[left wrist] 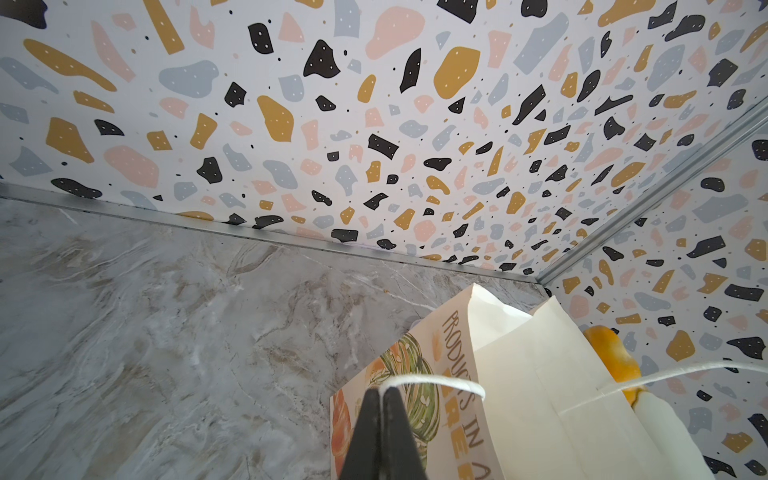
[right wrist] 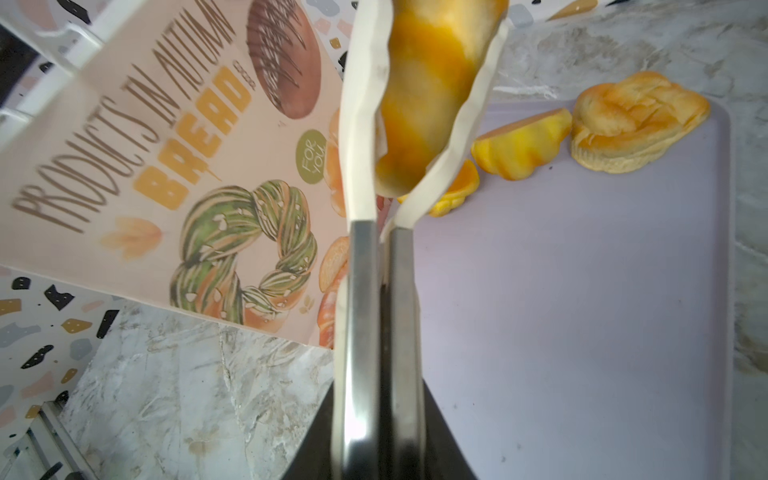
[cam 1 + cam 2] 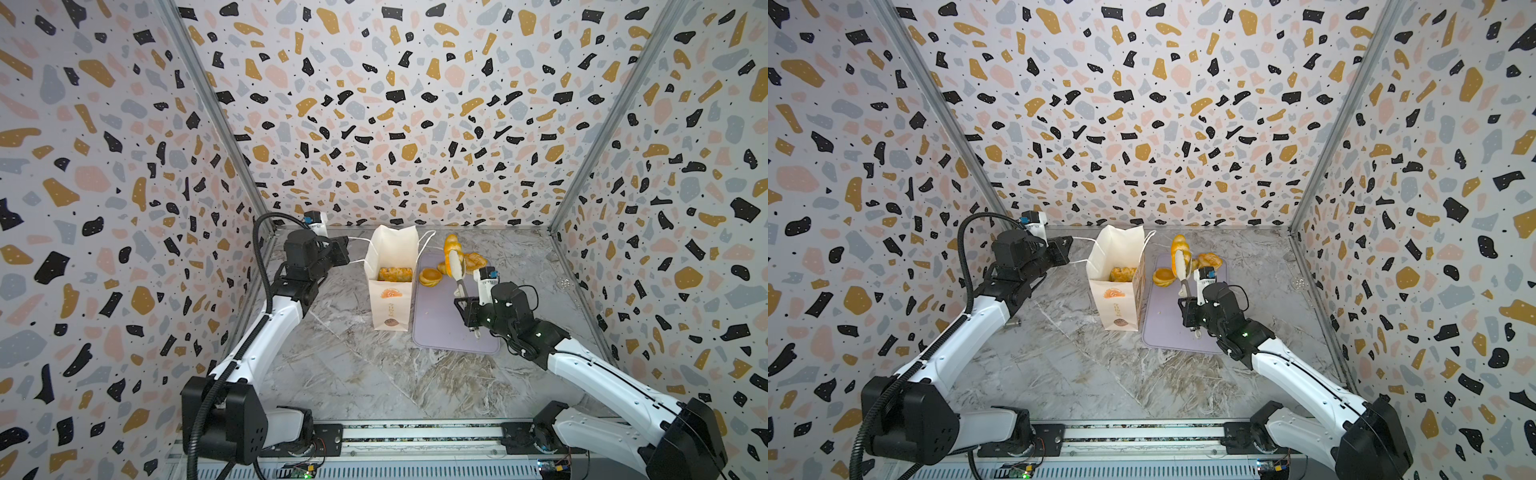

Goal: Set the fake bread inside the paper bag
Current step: 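Carry the croissant in the tongs up and over to the bag opening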

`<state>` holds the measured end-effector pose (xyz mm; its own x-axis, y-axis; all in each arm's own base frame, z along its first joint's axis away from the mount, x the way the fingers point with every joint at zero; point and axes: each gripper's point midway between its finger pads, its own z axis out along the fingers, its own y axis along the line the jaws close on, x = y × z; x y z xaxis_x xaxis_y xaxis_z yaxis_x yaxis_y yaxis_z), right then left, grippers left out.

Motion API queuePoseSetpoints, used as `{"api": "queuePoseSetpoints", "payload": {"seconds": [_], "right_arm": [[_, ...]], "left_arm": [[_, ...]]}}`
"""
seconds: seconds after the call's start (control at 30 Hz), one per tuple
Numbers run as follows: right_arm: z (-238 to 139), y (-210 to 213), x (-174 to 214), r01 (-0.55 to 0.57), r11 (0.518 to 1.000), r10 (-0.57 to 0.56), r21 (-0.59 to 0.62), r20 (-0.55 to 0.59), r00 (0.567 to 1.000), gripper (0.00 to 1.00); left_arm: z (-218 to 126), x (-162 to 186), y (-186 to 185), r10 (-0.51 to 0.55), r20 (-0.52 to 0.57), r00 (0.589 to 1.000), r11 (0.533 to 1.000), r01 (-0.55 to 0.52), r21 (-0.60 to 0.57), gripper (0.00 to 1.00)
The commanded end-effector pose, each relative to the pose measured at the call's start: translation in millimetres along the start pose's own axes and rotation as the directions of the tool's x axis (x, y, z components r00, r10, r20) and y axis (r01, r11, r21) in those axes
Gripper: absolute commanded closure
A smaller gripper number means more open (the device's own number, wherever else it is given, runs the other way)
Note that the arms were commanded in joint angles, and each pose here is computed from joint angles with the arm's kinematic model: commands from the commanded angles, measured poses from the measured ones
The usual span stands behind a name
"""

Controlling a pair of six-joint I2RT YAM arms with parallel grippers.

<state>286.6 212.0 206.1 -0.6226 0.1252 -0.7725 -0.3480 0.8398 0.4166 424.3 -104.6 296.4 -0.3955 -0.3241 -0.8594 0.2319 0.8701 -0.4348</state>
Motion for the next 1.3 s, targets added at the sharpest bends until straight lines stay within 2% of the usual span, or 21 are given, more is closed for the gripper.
{"api": "queuePoseSetpoints", "payload": {"seconds": [0.0,0.7,1.27], "right_arm": [[-19.0,19.7,-43.4,0.029,0.999,-0.024,-0.046,0.125,0.992,0.78],[-58.0,55.3,-102.7,0.106,0.988,-0.072,-0.115,0.264,0.962,0.78],[-77.1,87.4,-126.5,0.163,0.964,-0.092,-0.21,0.311,0.946,0.8]], "left_arm": [[-7.5,-17.2,-13.5,0.024,0.049,0.998,0.999,-0.026,0.034,1.0],[-6.4,-16.1,-11.6,0.028,0.049,0.998,0.999,-0.03,0.026,1.0],[-6.4,-16.1,-10.3,0.031,0.05,0.998,0.999,-0.032,0.019,1.0]]}}
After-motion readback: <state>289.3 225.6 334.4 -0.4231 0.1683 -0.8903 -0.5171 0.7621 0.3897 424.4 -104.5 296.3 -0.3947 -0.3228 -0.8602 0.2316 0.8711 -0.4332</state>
